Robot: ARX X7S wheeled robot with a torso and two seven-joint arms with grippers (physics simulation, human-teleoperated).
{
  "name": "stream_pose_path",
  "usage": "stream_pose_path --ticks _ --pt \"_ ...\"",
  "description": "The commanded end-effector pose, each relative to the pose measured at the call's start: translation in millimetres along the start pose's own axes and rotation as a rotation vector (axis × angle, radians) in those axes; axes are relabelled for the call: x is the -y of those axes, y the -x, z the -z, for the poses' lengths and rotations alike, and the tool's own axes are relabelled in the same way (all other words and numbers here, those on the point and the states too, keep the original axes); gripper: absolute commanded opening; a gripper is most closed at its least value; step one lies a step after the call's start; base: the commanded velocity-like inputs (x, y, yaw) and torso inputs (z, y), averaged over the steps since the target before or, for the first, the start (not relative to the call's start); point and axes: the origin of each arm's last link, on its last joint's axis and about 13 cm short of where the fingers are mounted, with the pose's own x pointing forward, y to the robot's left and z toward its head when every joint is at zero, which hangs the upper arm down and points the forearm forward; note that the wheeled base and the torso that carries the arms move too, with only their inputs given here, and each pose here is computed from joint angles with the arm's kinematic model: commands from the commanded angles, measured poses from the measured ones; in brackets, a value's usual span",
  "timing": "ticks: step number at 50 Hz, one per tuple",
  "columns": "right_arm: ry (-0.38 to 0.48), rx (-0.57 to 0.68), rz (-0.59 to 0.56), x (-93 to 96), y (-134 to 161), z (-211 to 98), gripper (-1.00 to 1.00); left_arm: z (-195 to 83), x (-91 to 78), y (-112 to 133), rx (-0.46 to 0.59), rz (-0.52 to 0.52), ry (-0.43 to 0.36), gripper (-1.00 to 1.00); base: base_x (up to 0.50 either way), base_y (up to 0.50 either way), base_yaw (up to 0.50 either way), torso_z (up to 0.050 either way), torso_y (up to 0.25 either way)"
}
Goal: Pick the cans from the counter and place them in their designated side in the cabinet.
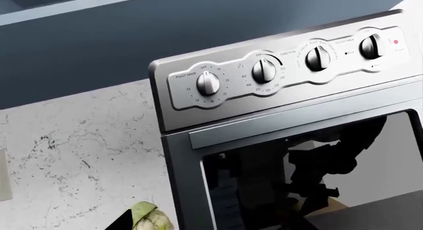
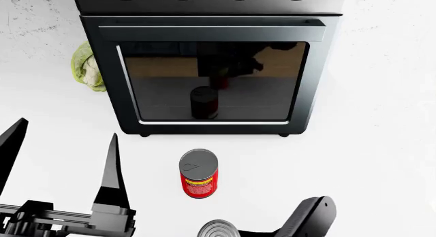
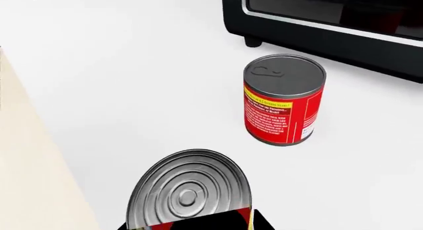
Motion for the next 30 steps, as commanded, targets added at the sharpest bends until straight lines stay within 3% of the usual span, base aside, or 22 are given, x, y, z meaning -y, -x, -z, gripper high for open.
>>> stream_pose_path --ticks 1,13,30 --pt "0.023 0.047 -0.015 -2.6 1.9 0.3 -1.00 0.6 0.1 0.8 -0.001 0.001 -0.001 1.00 0.00 0.00 0.00 0.000 0.000" --pt "0.045 0.194 0.038 -4.7 9.9 -11.5 -1.00 2.6 2.3 2.2 -0.004 0.006 0.001 1.00 0.00 0.00 0.00 0.000 0.000" --pt "0.121 0.663 0.213 -9.0 37.8 -67.7 -1.00 2.8 2.4 3.1 -0.002 0.012 0.004 1.00 0.00 0.00 0.00 0.000 0.001"
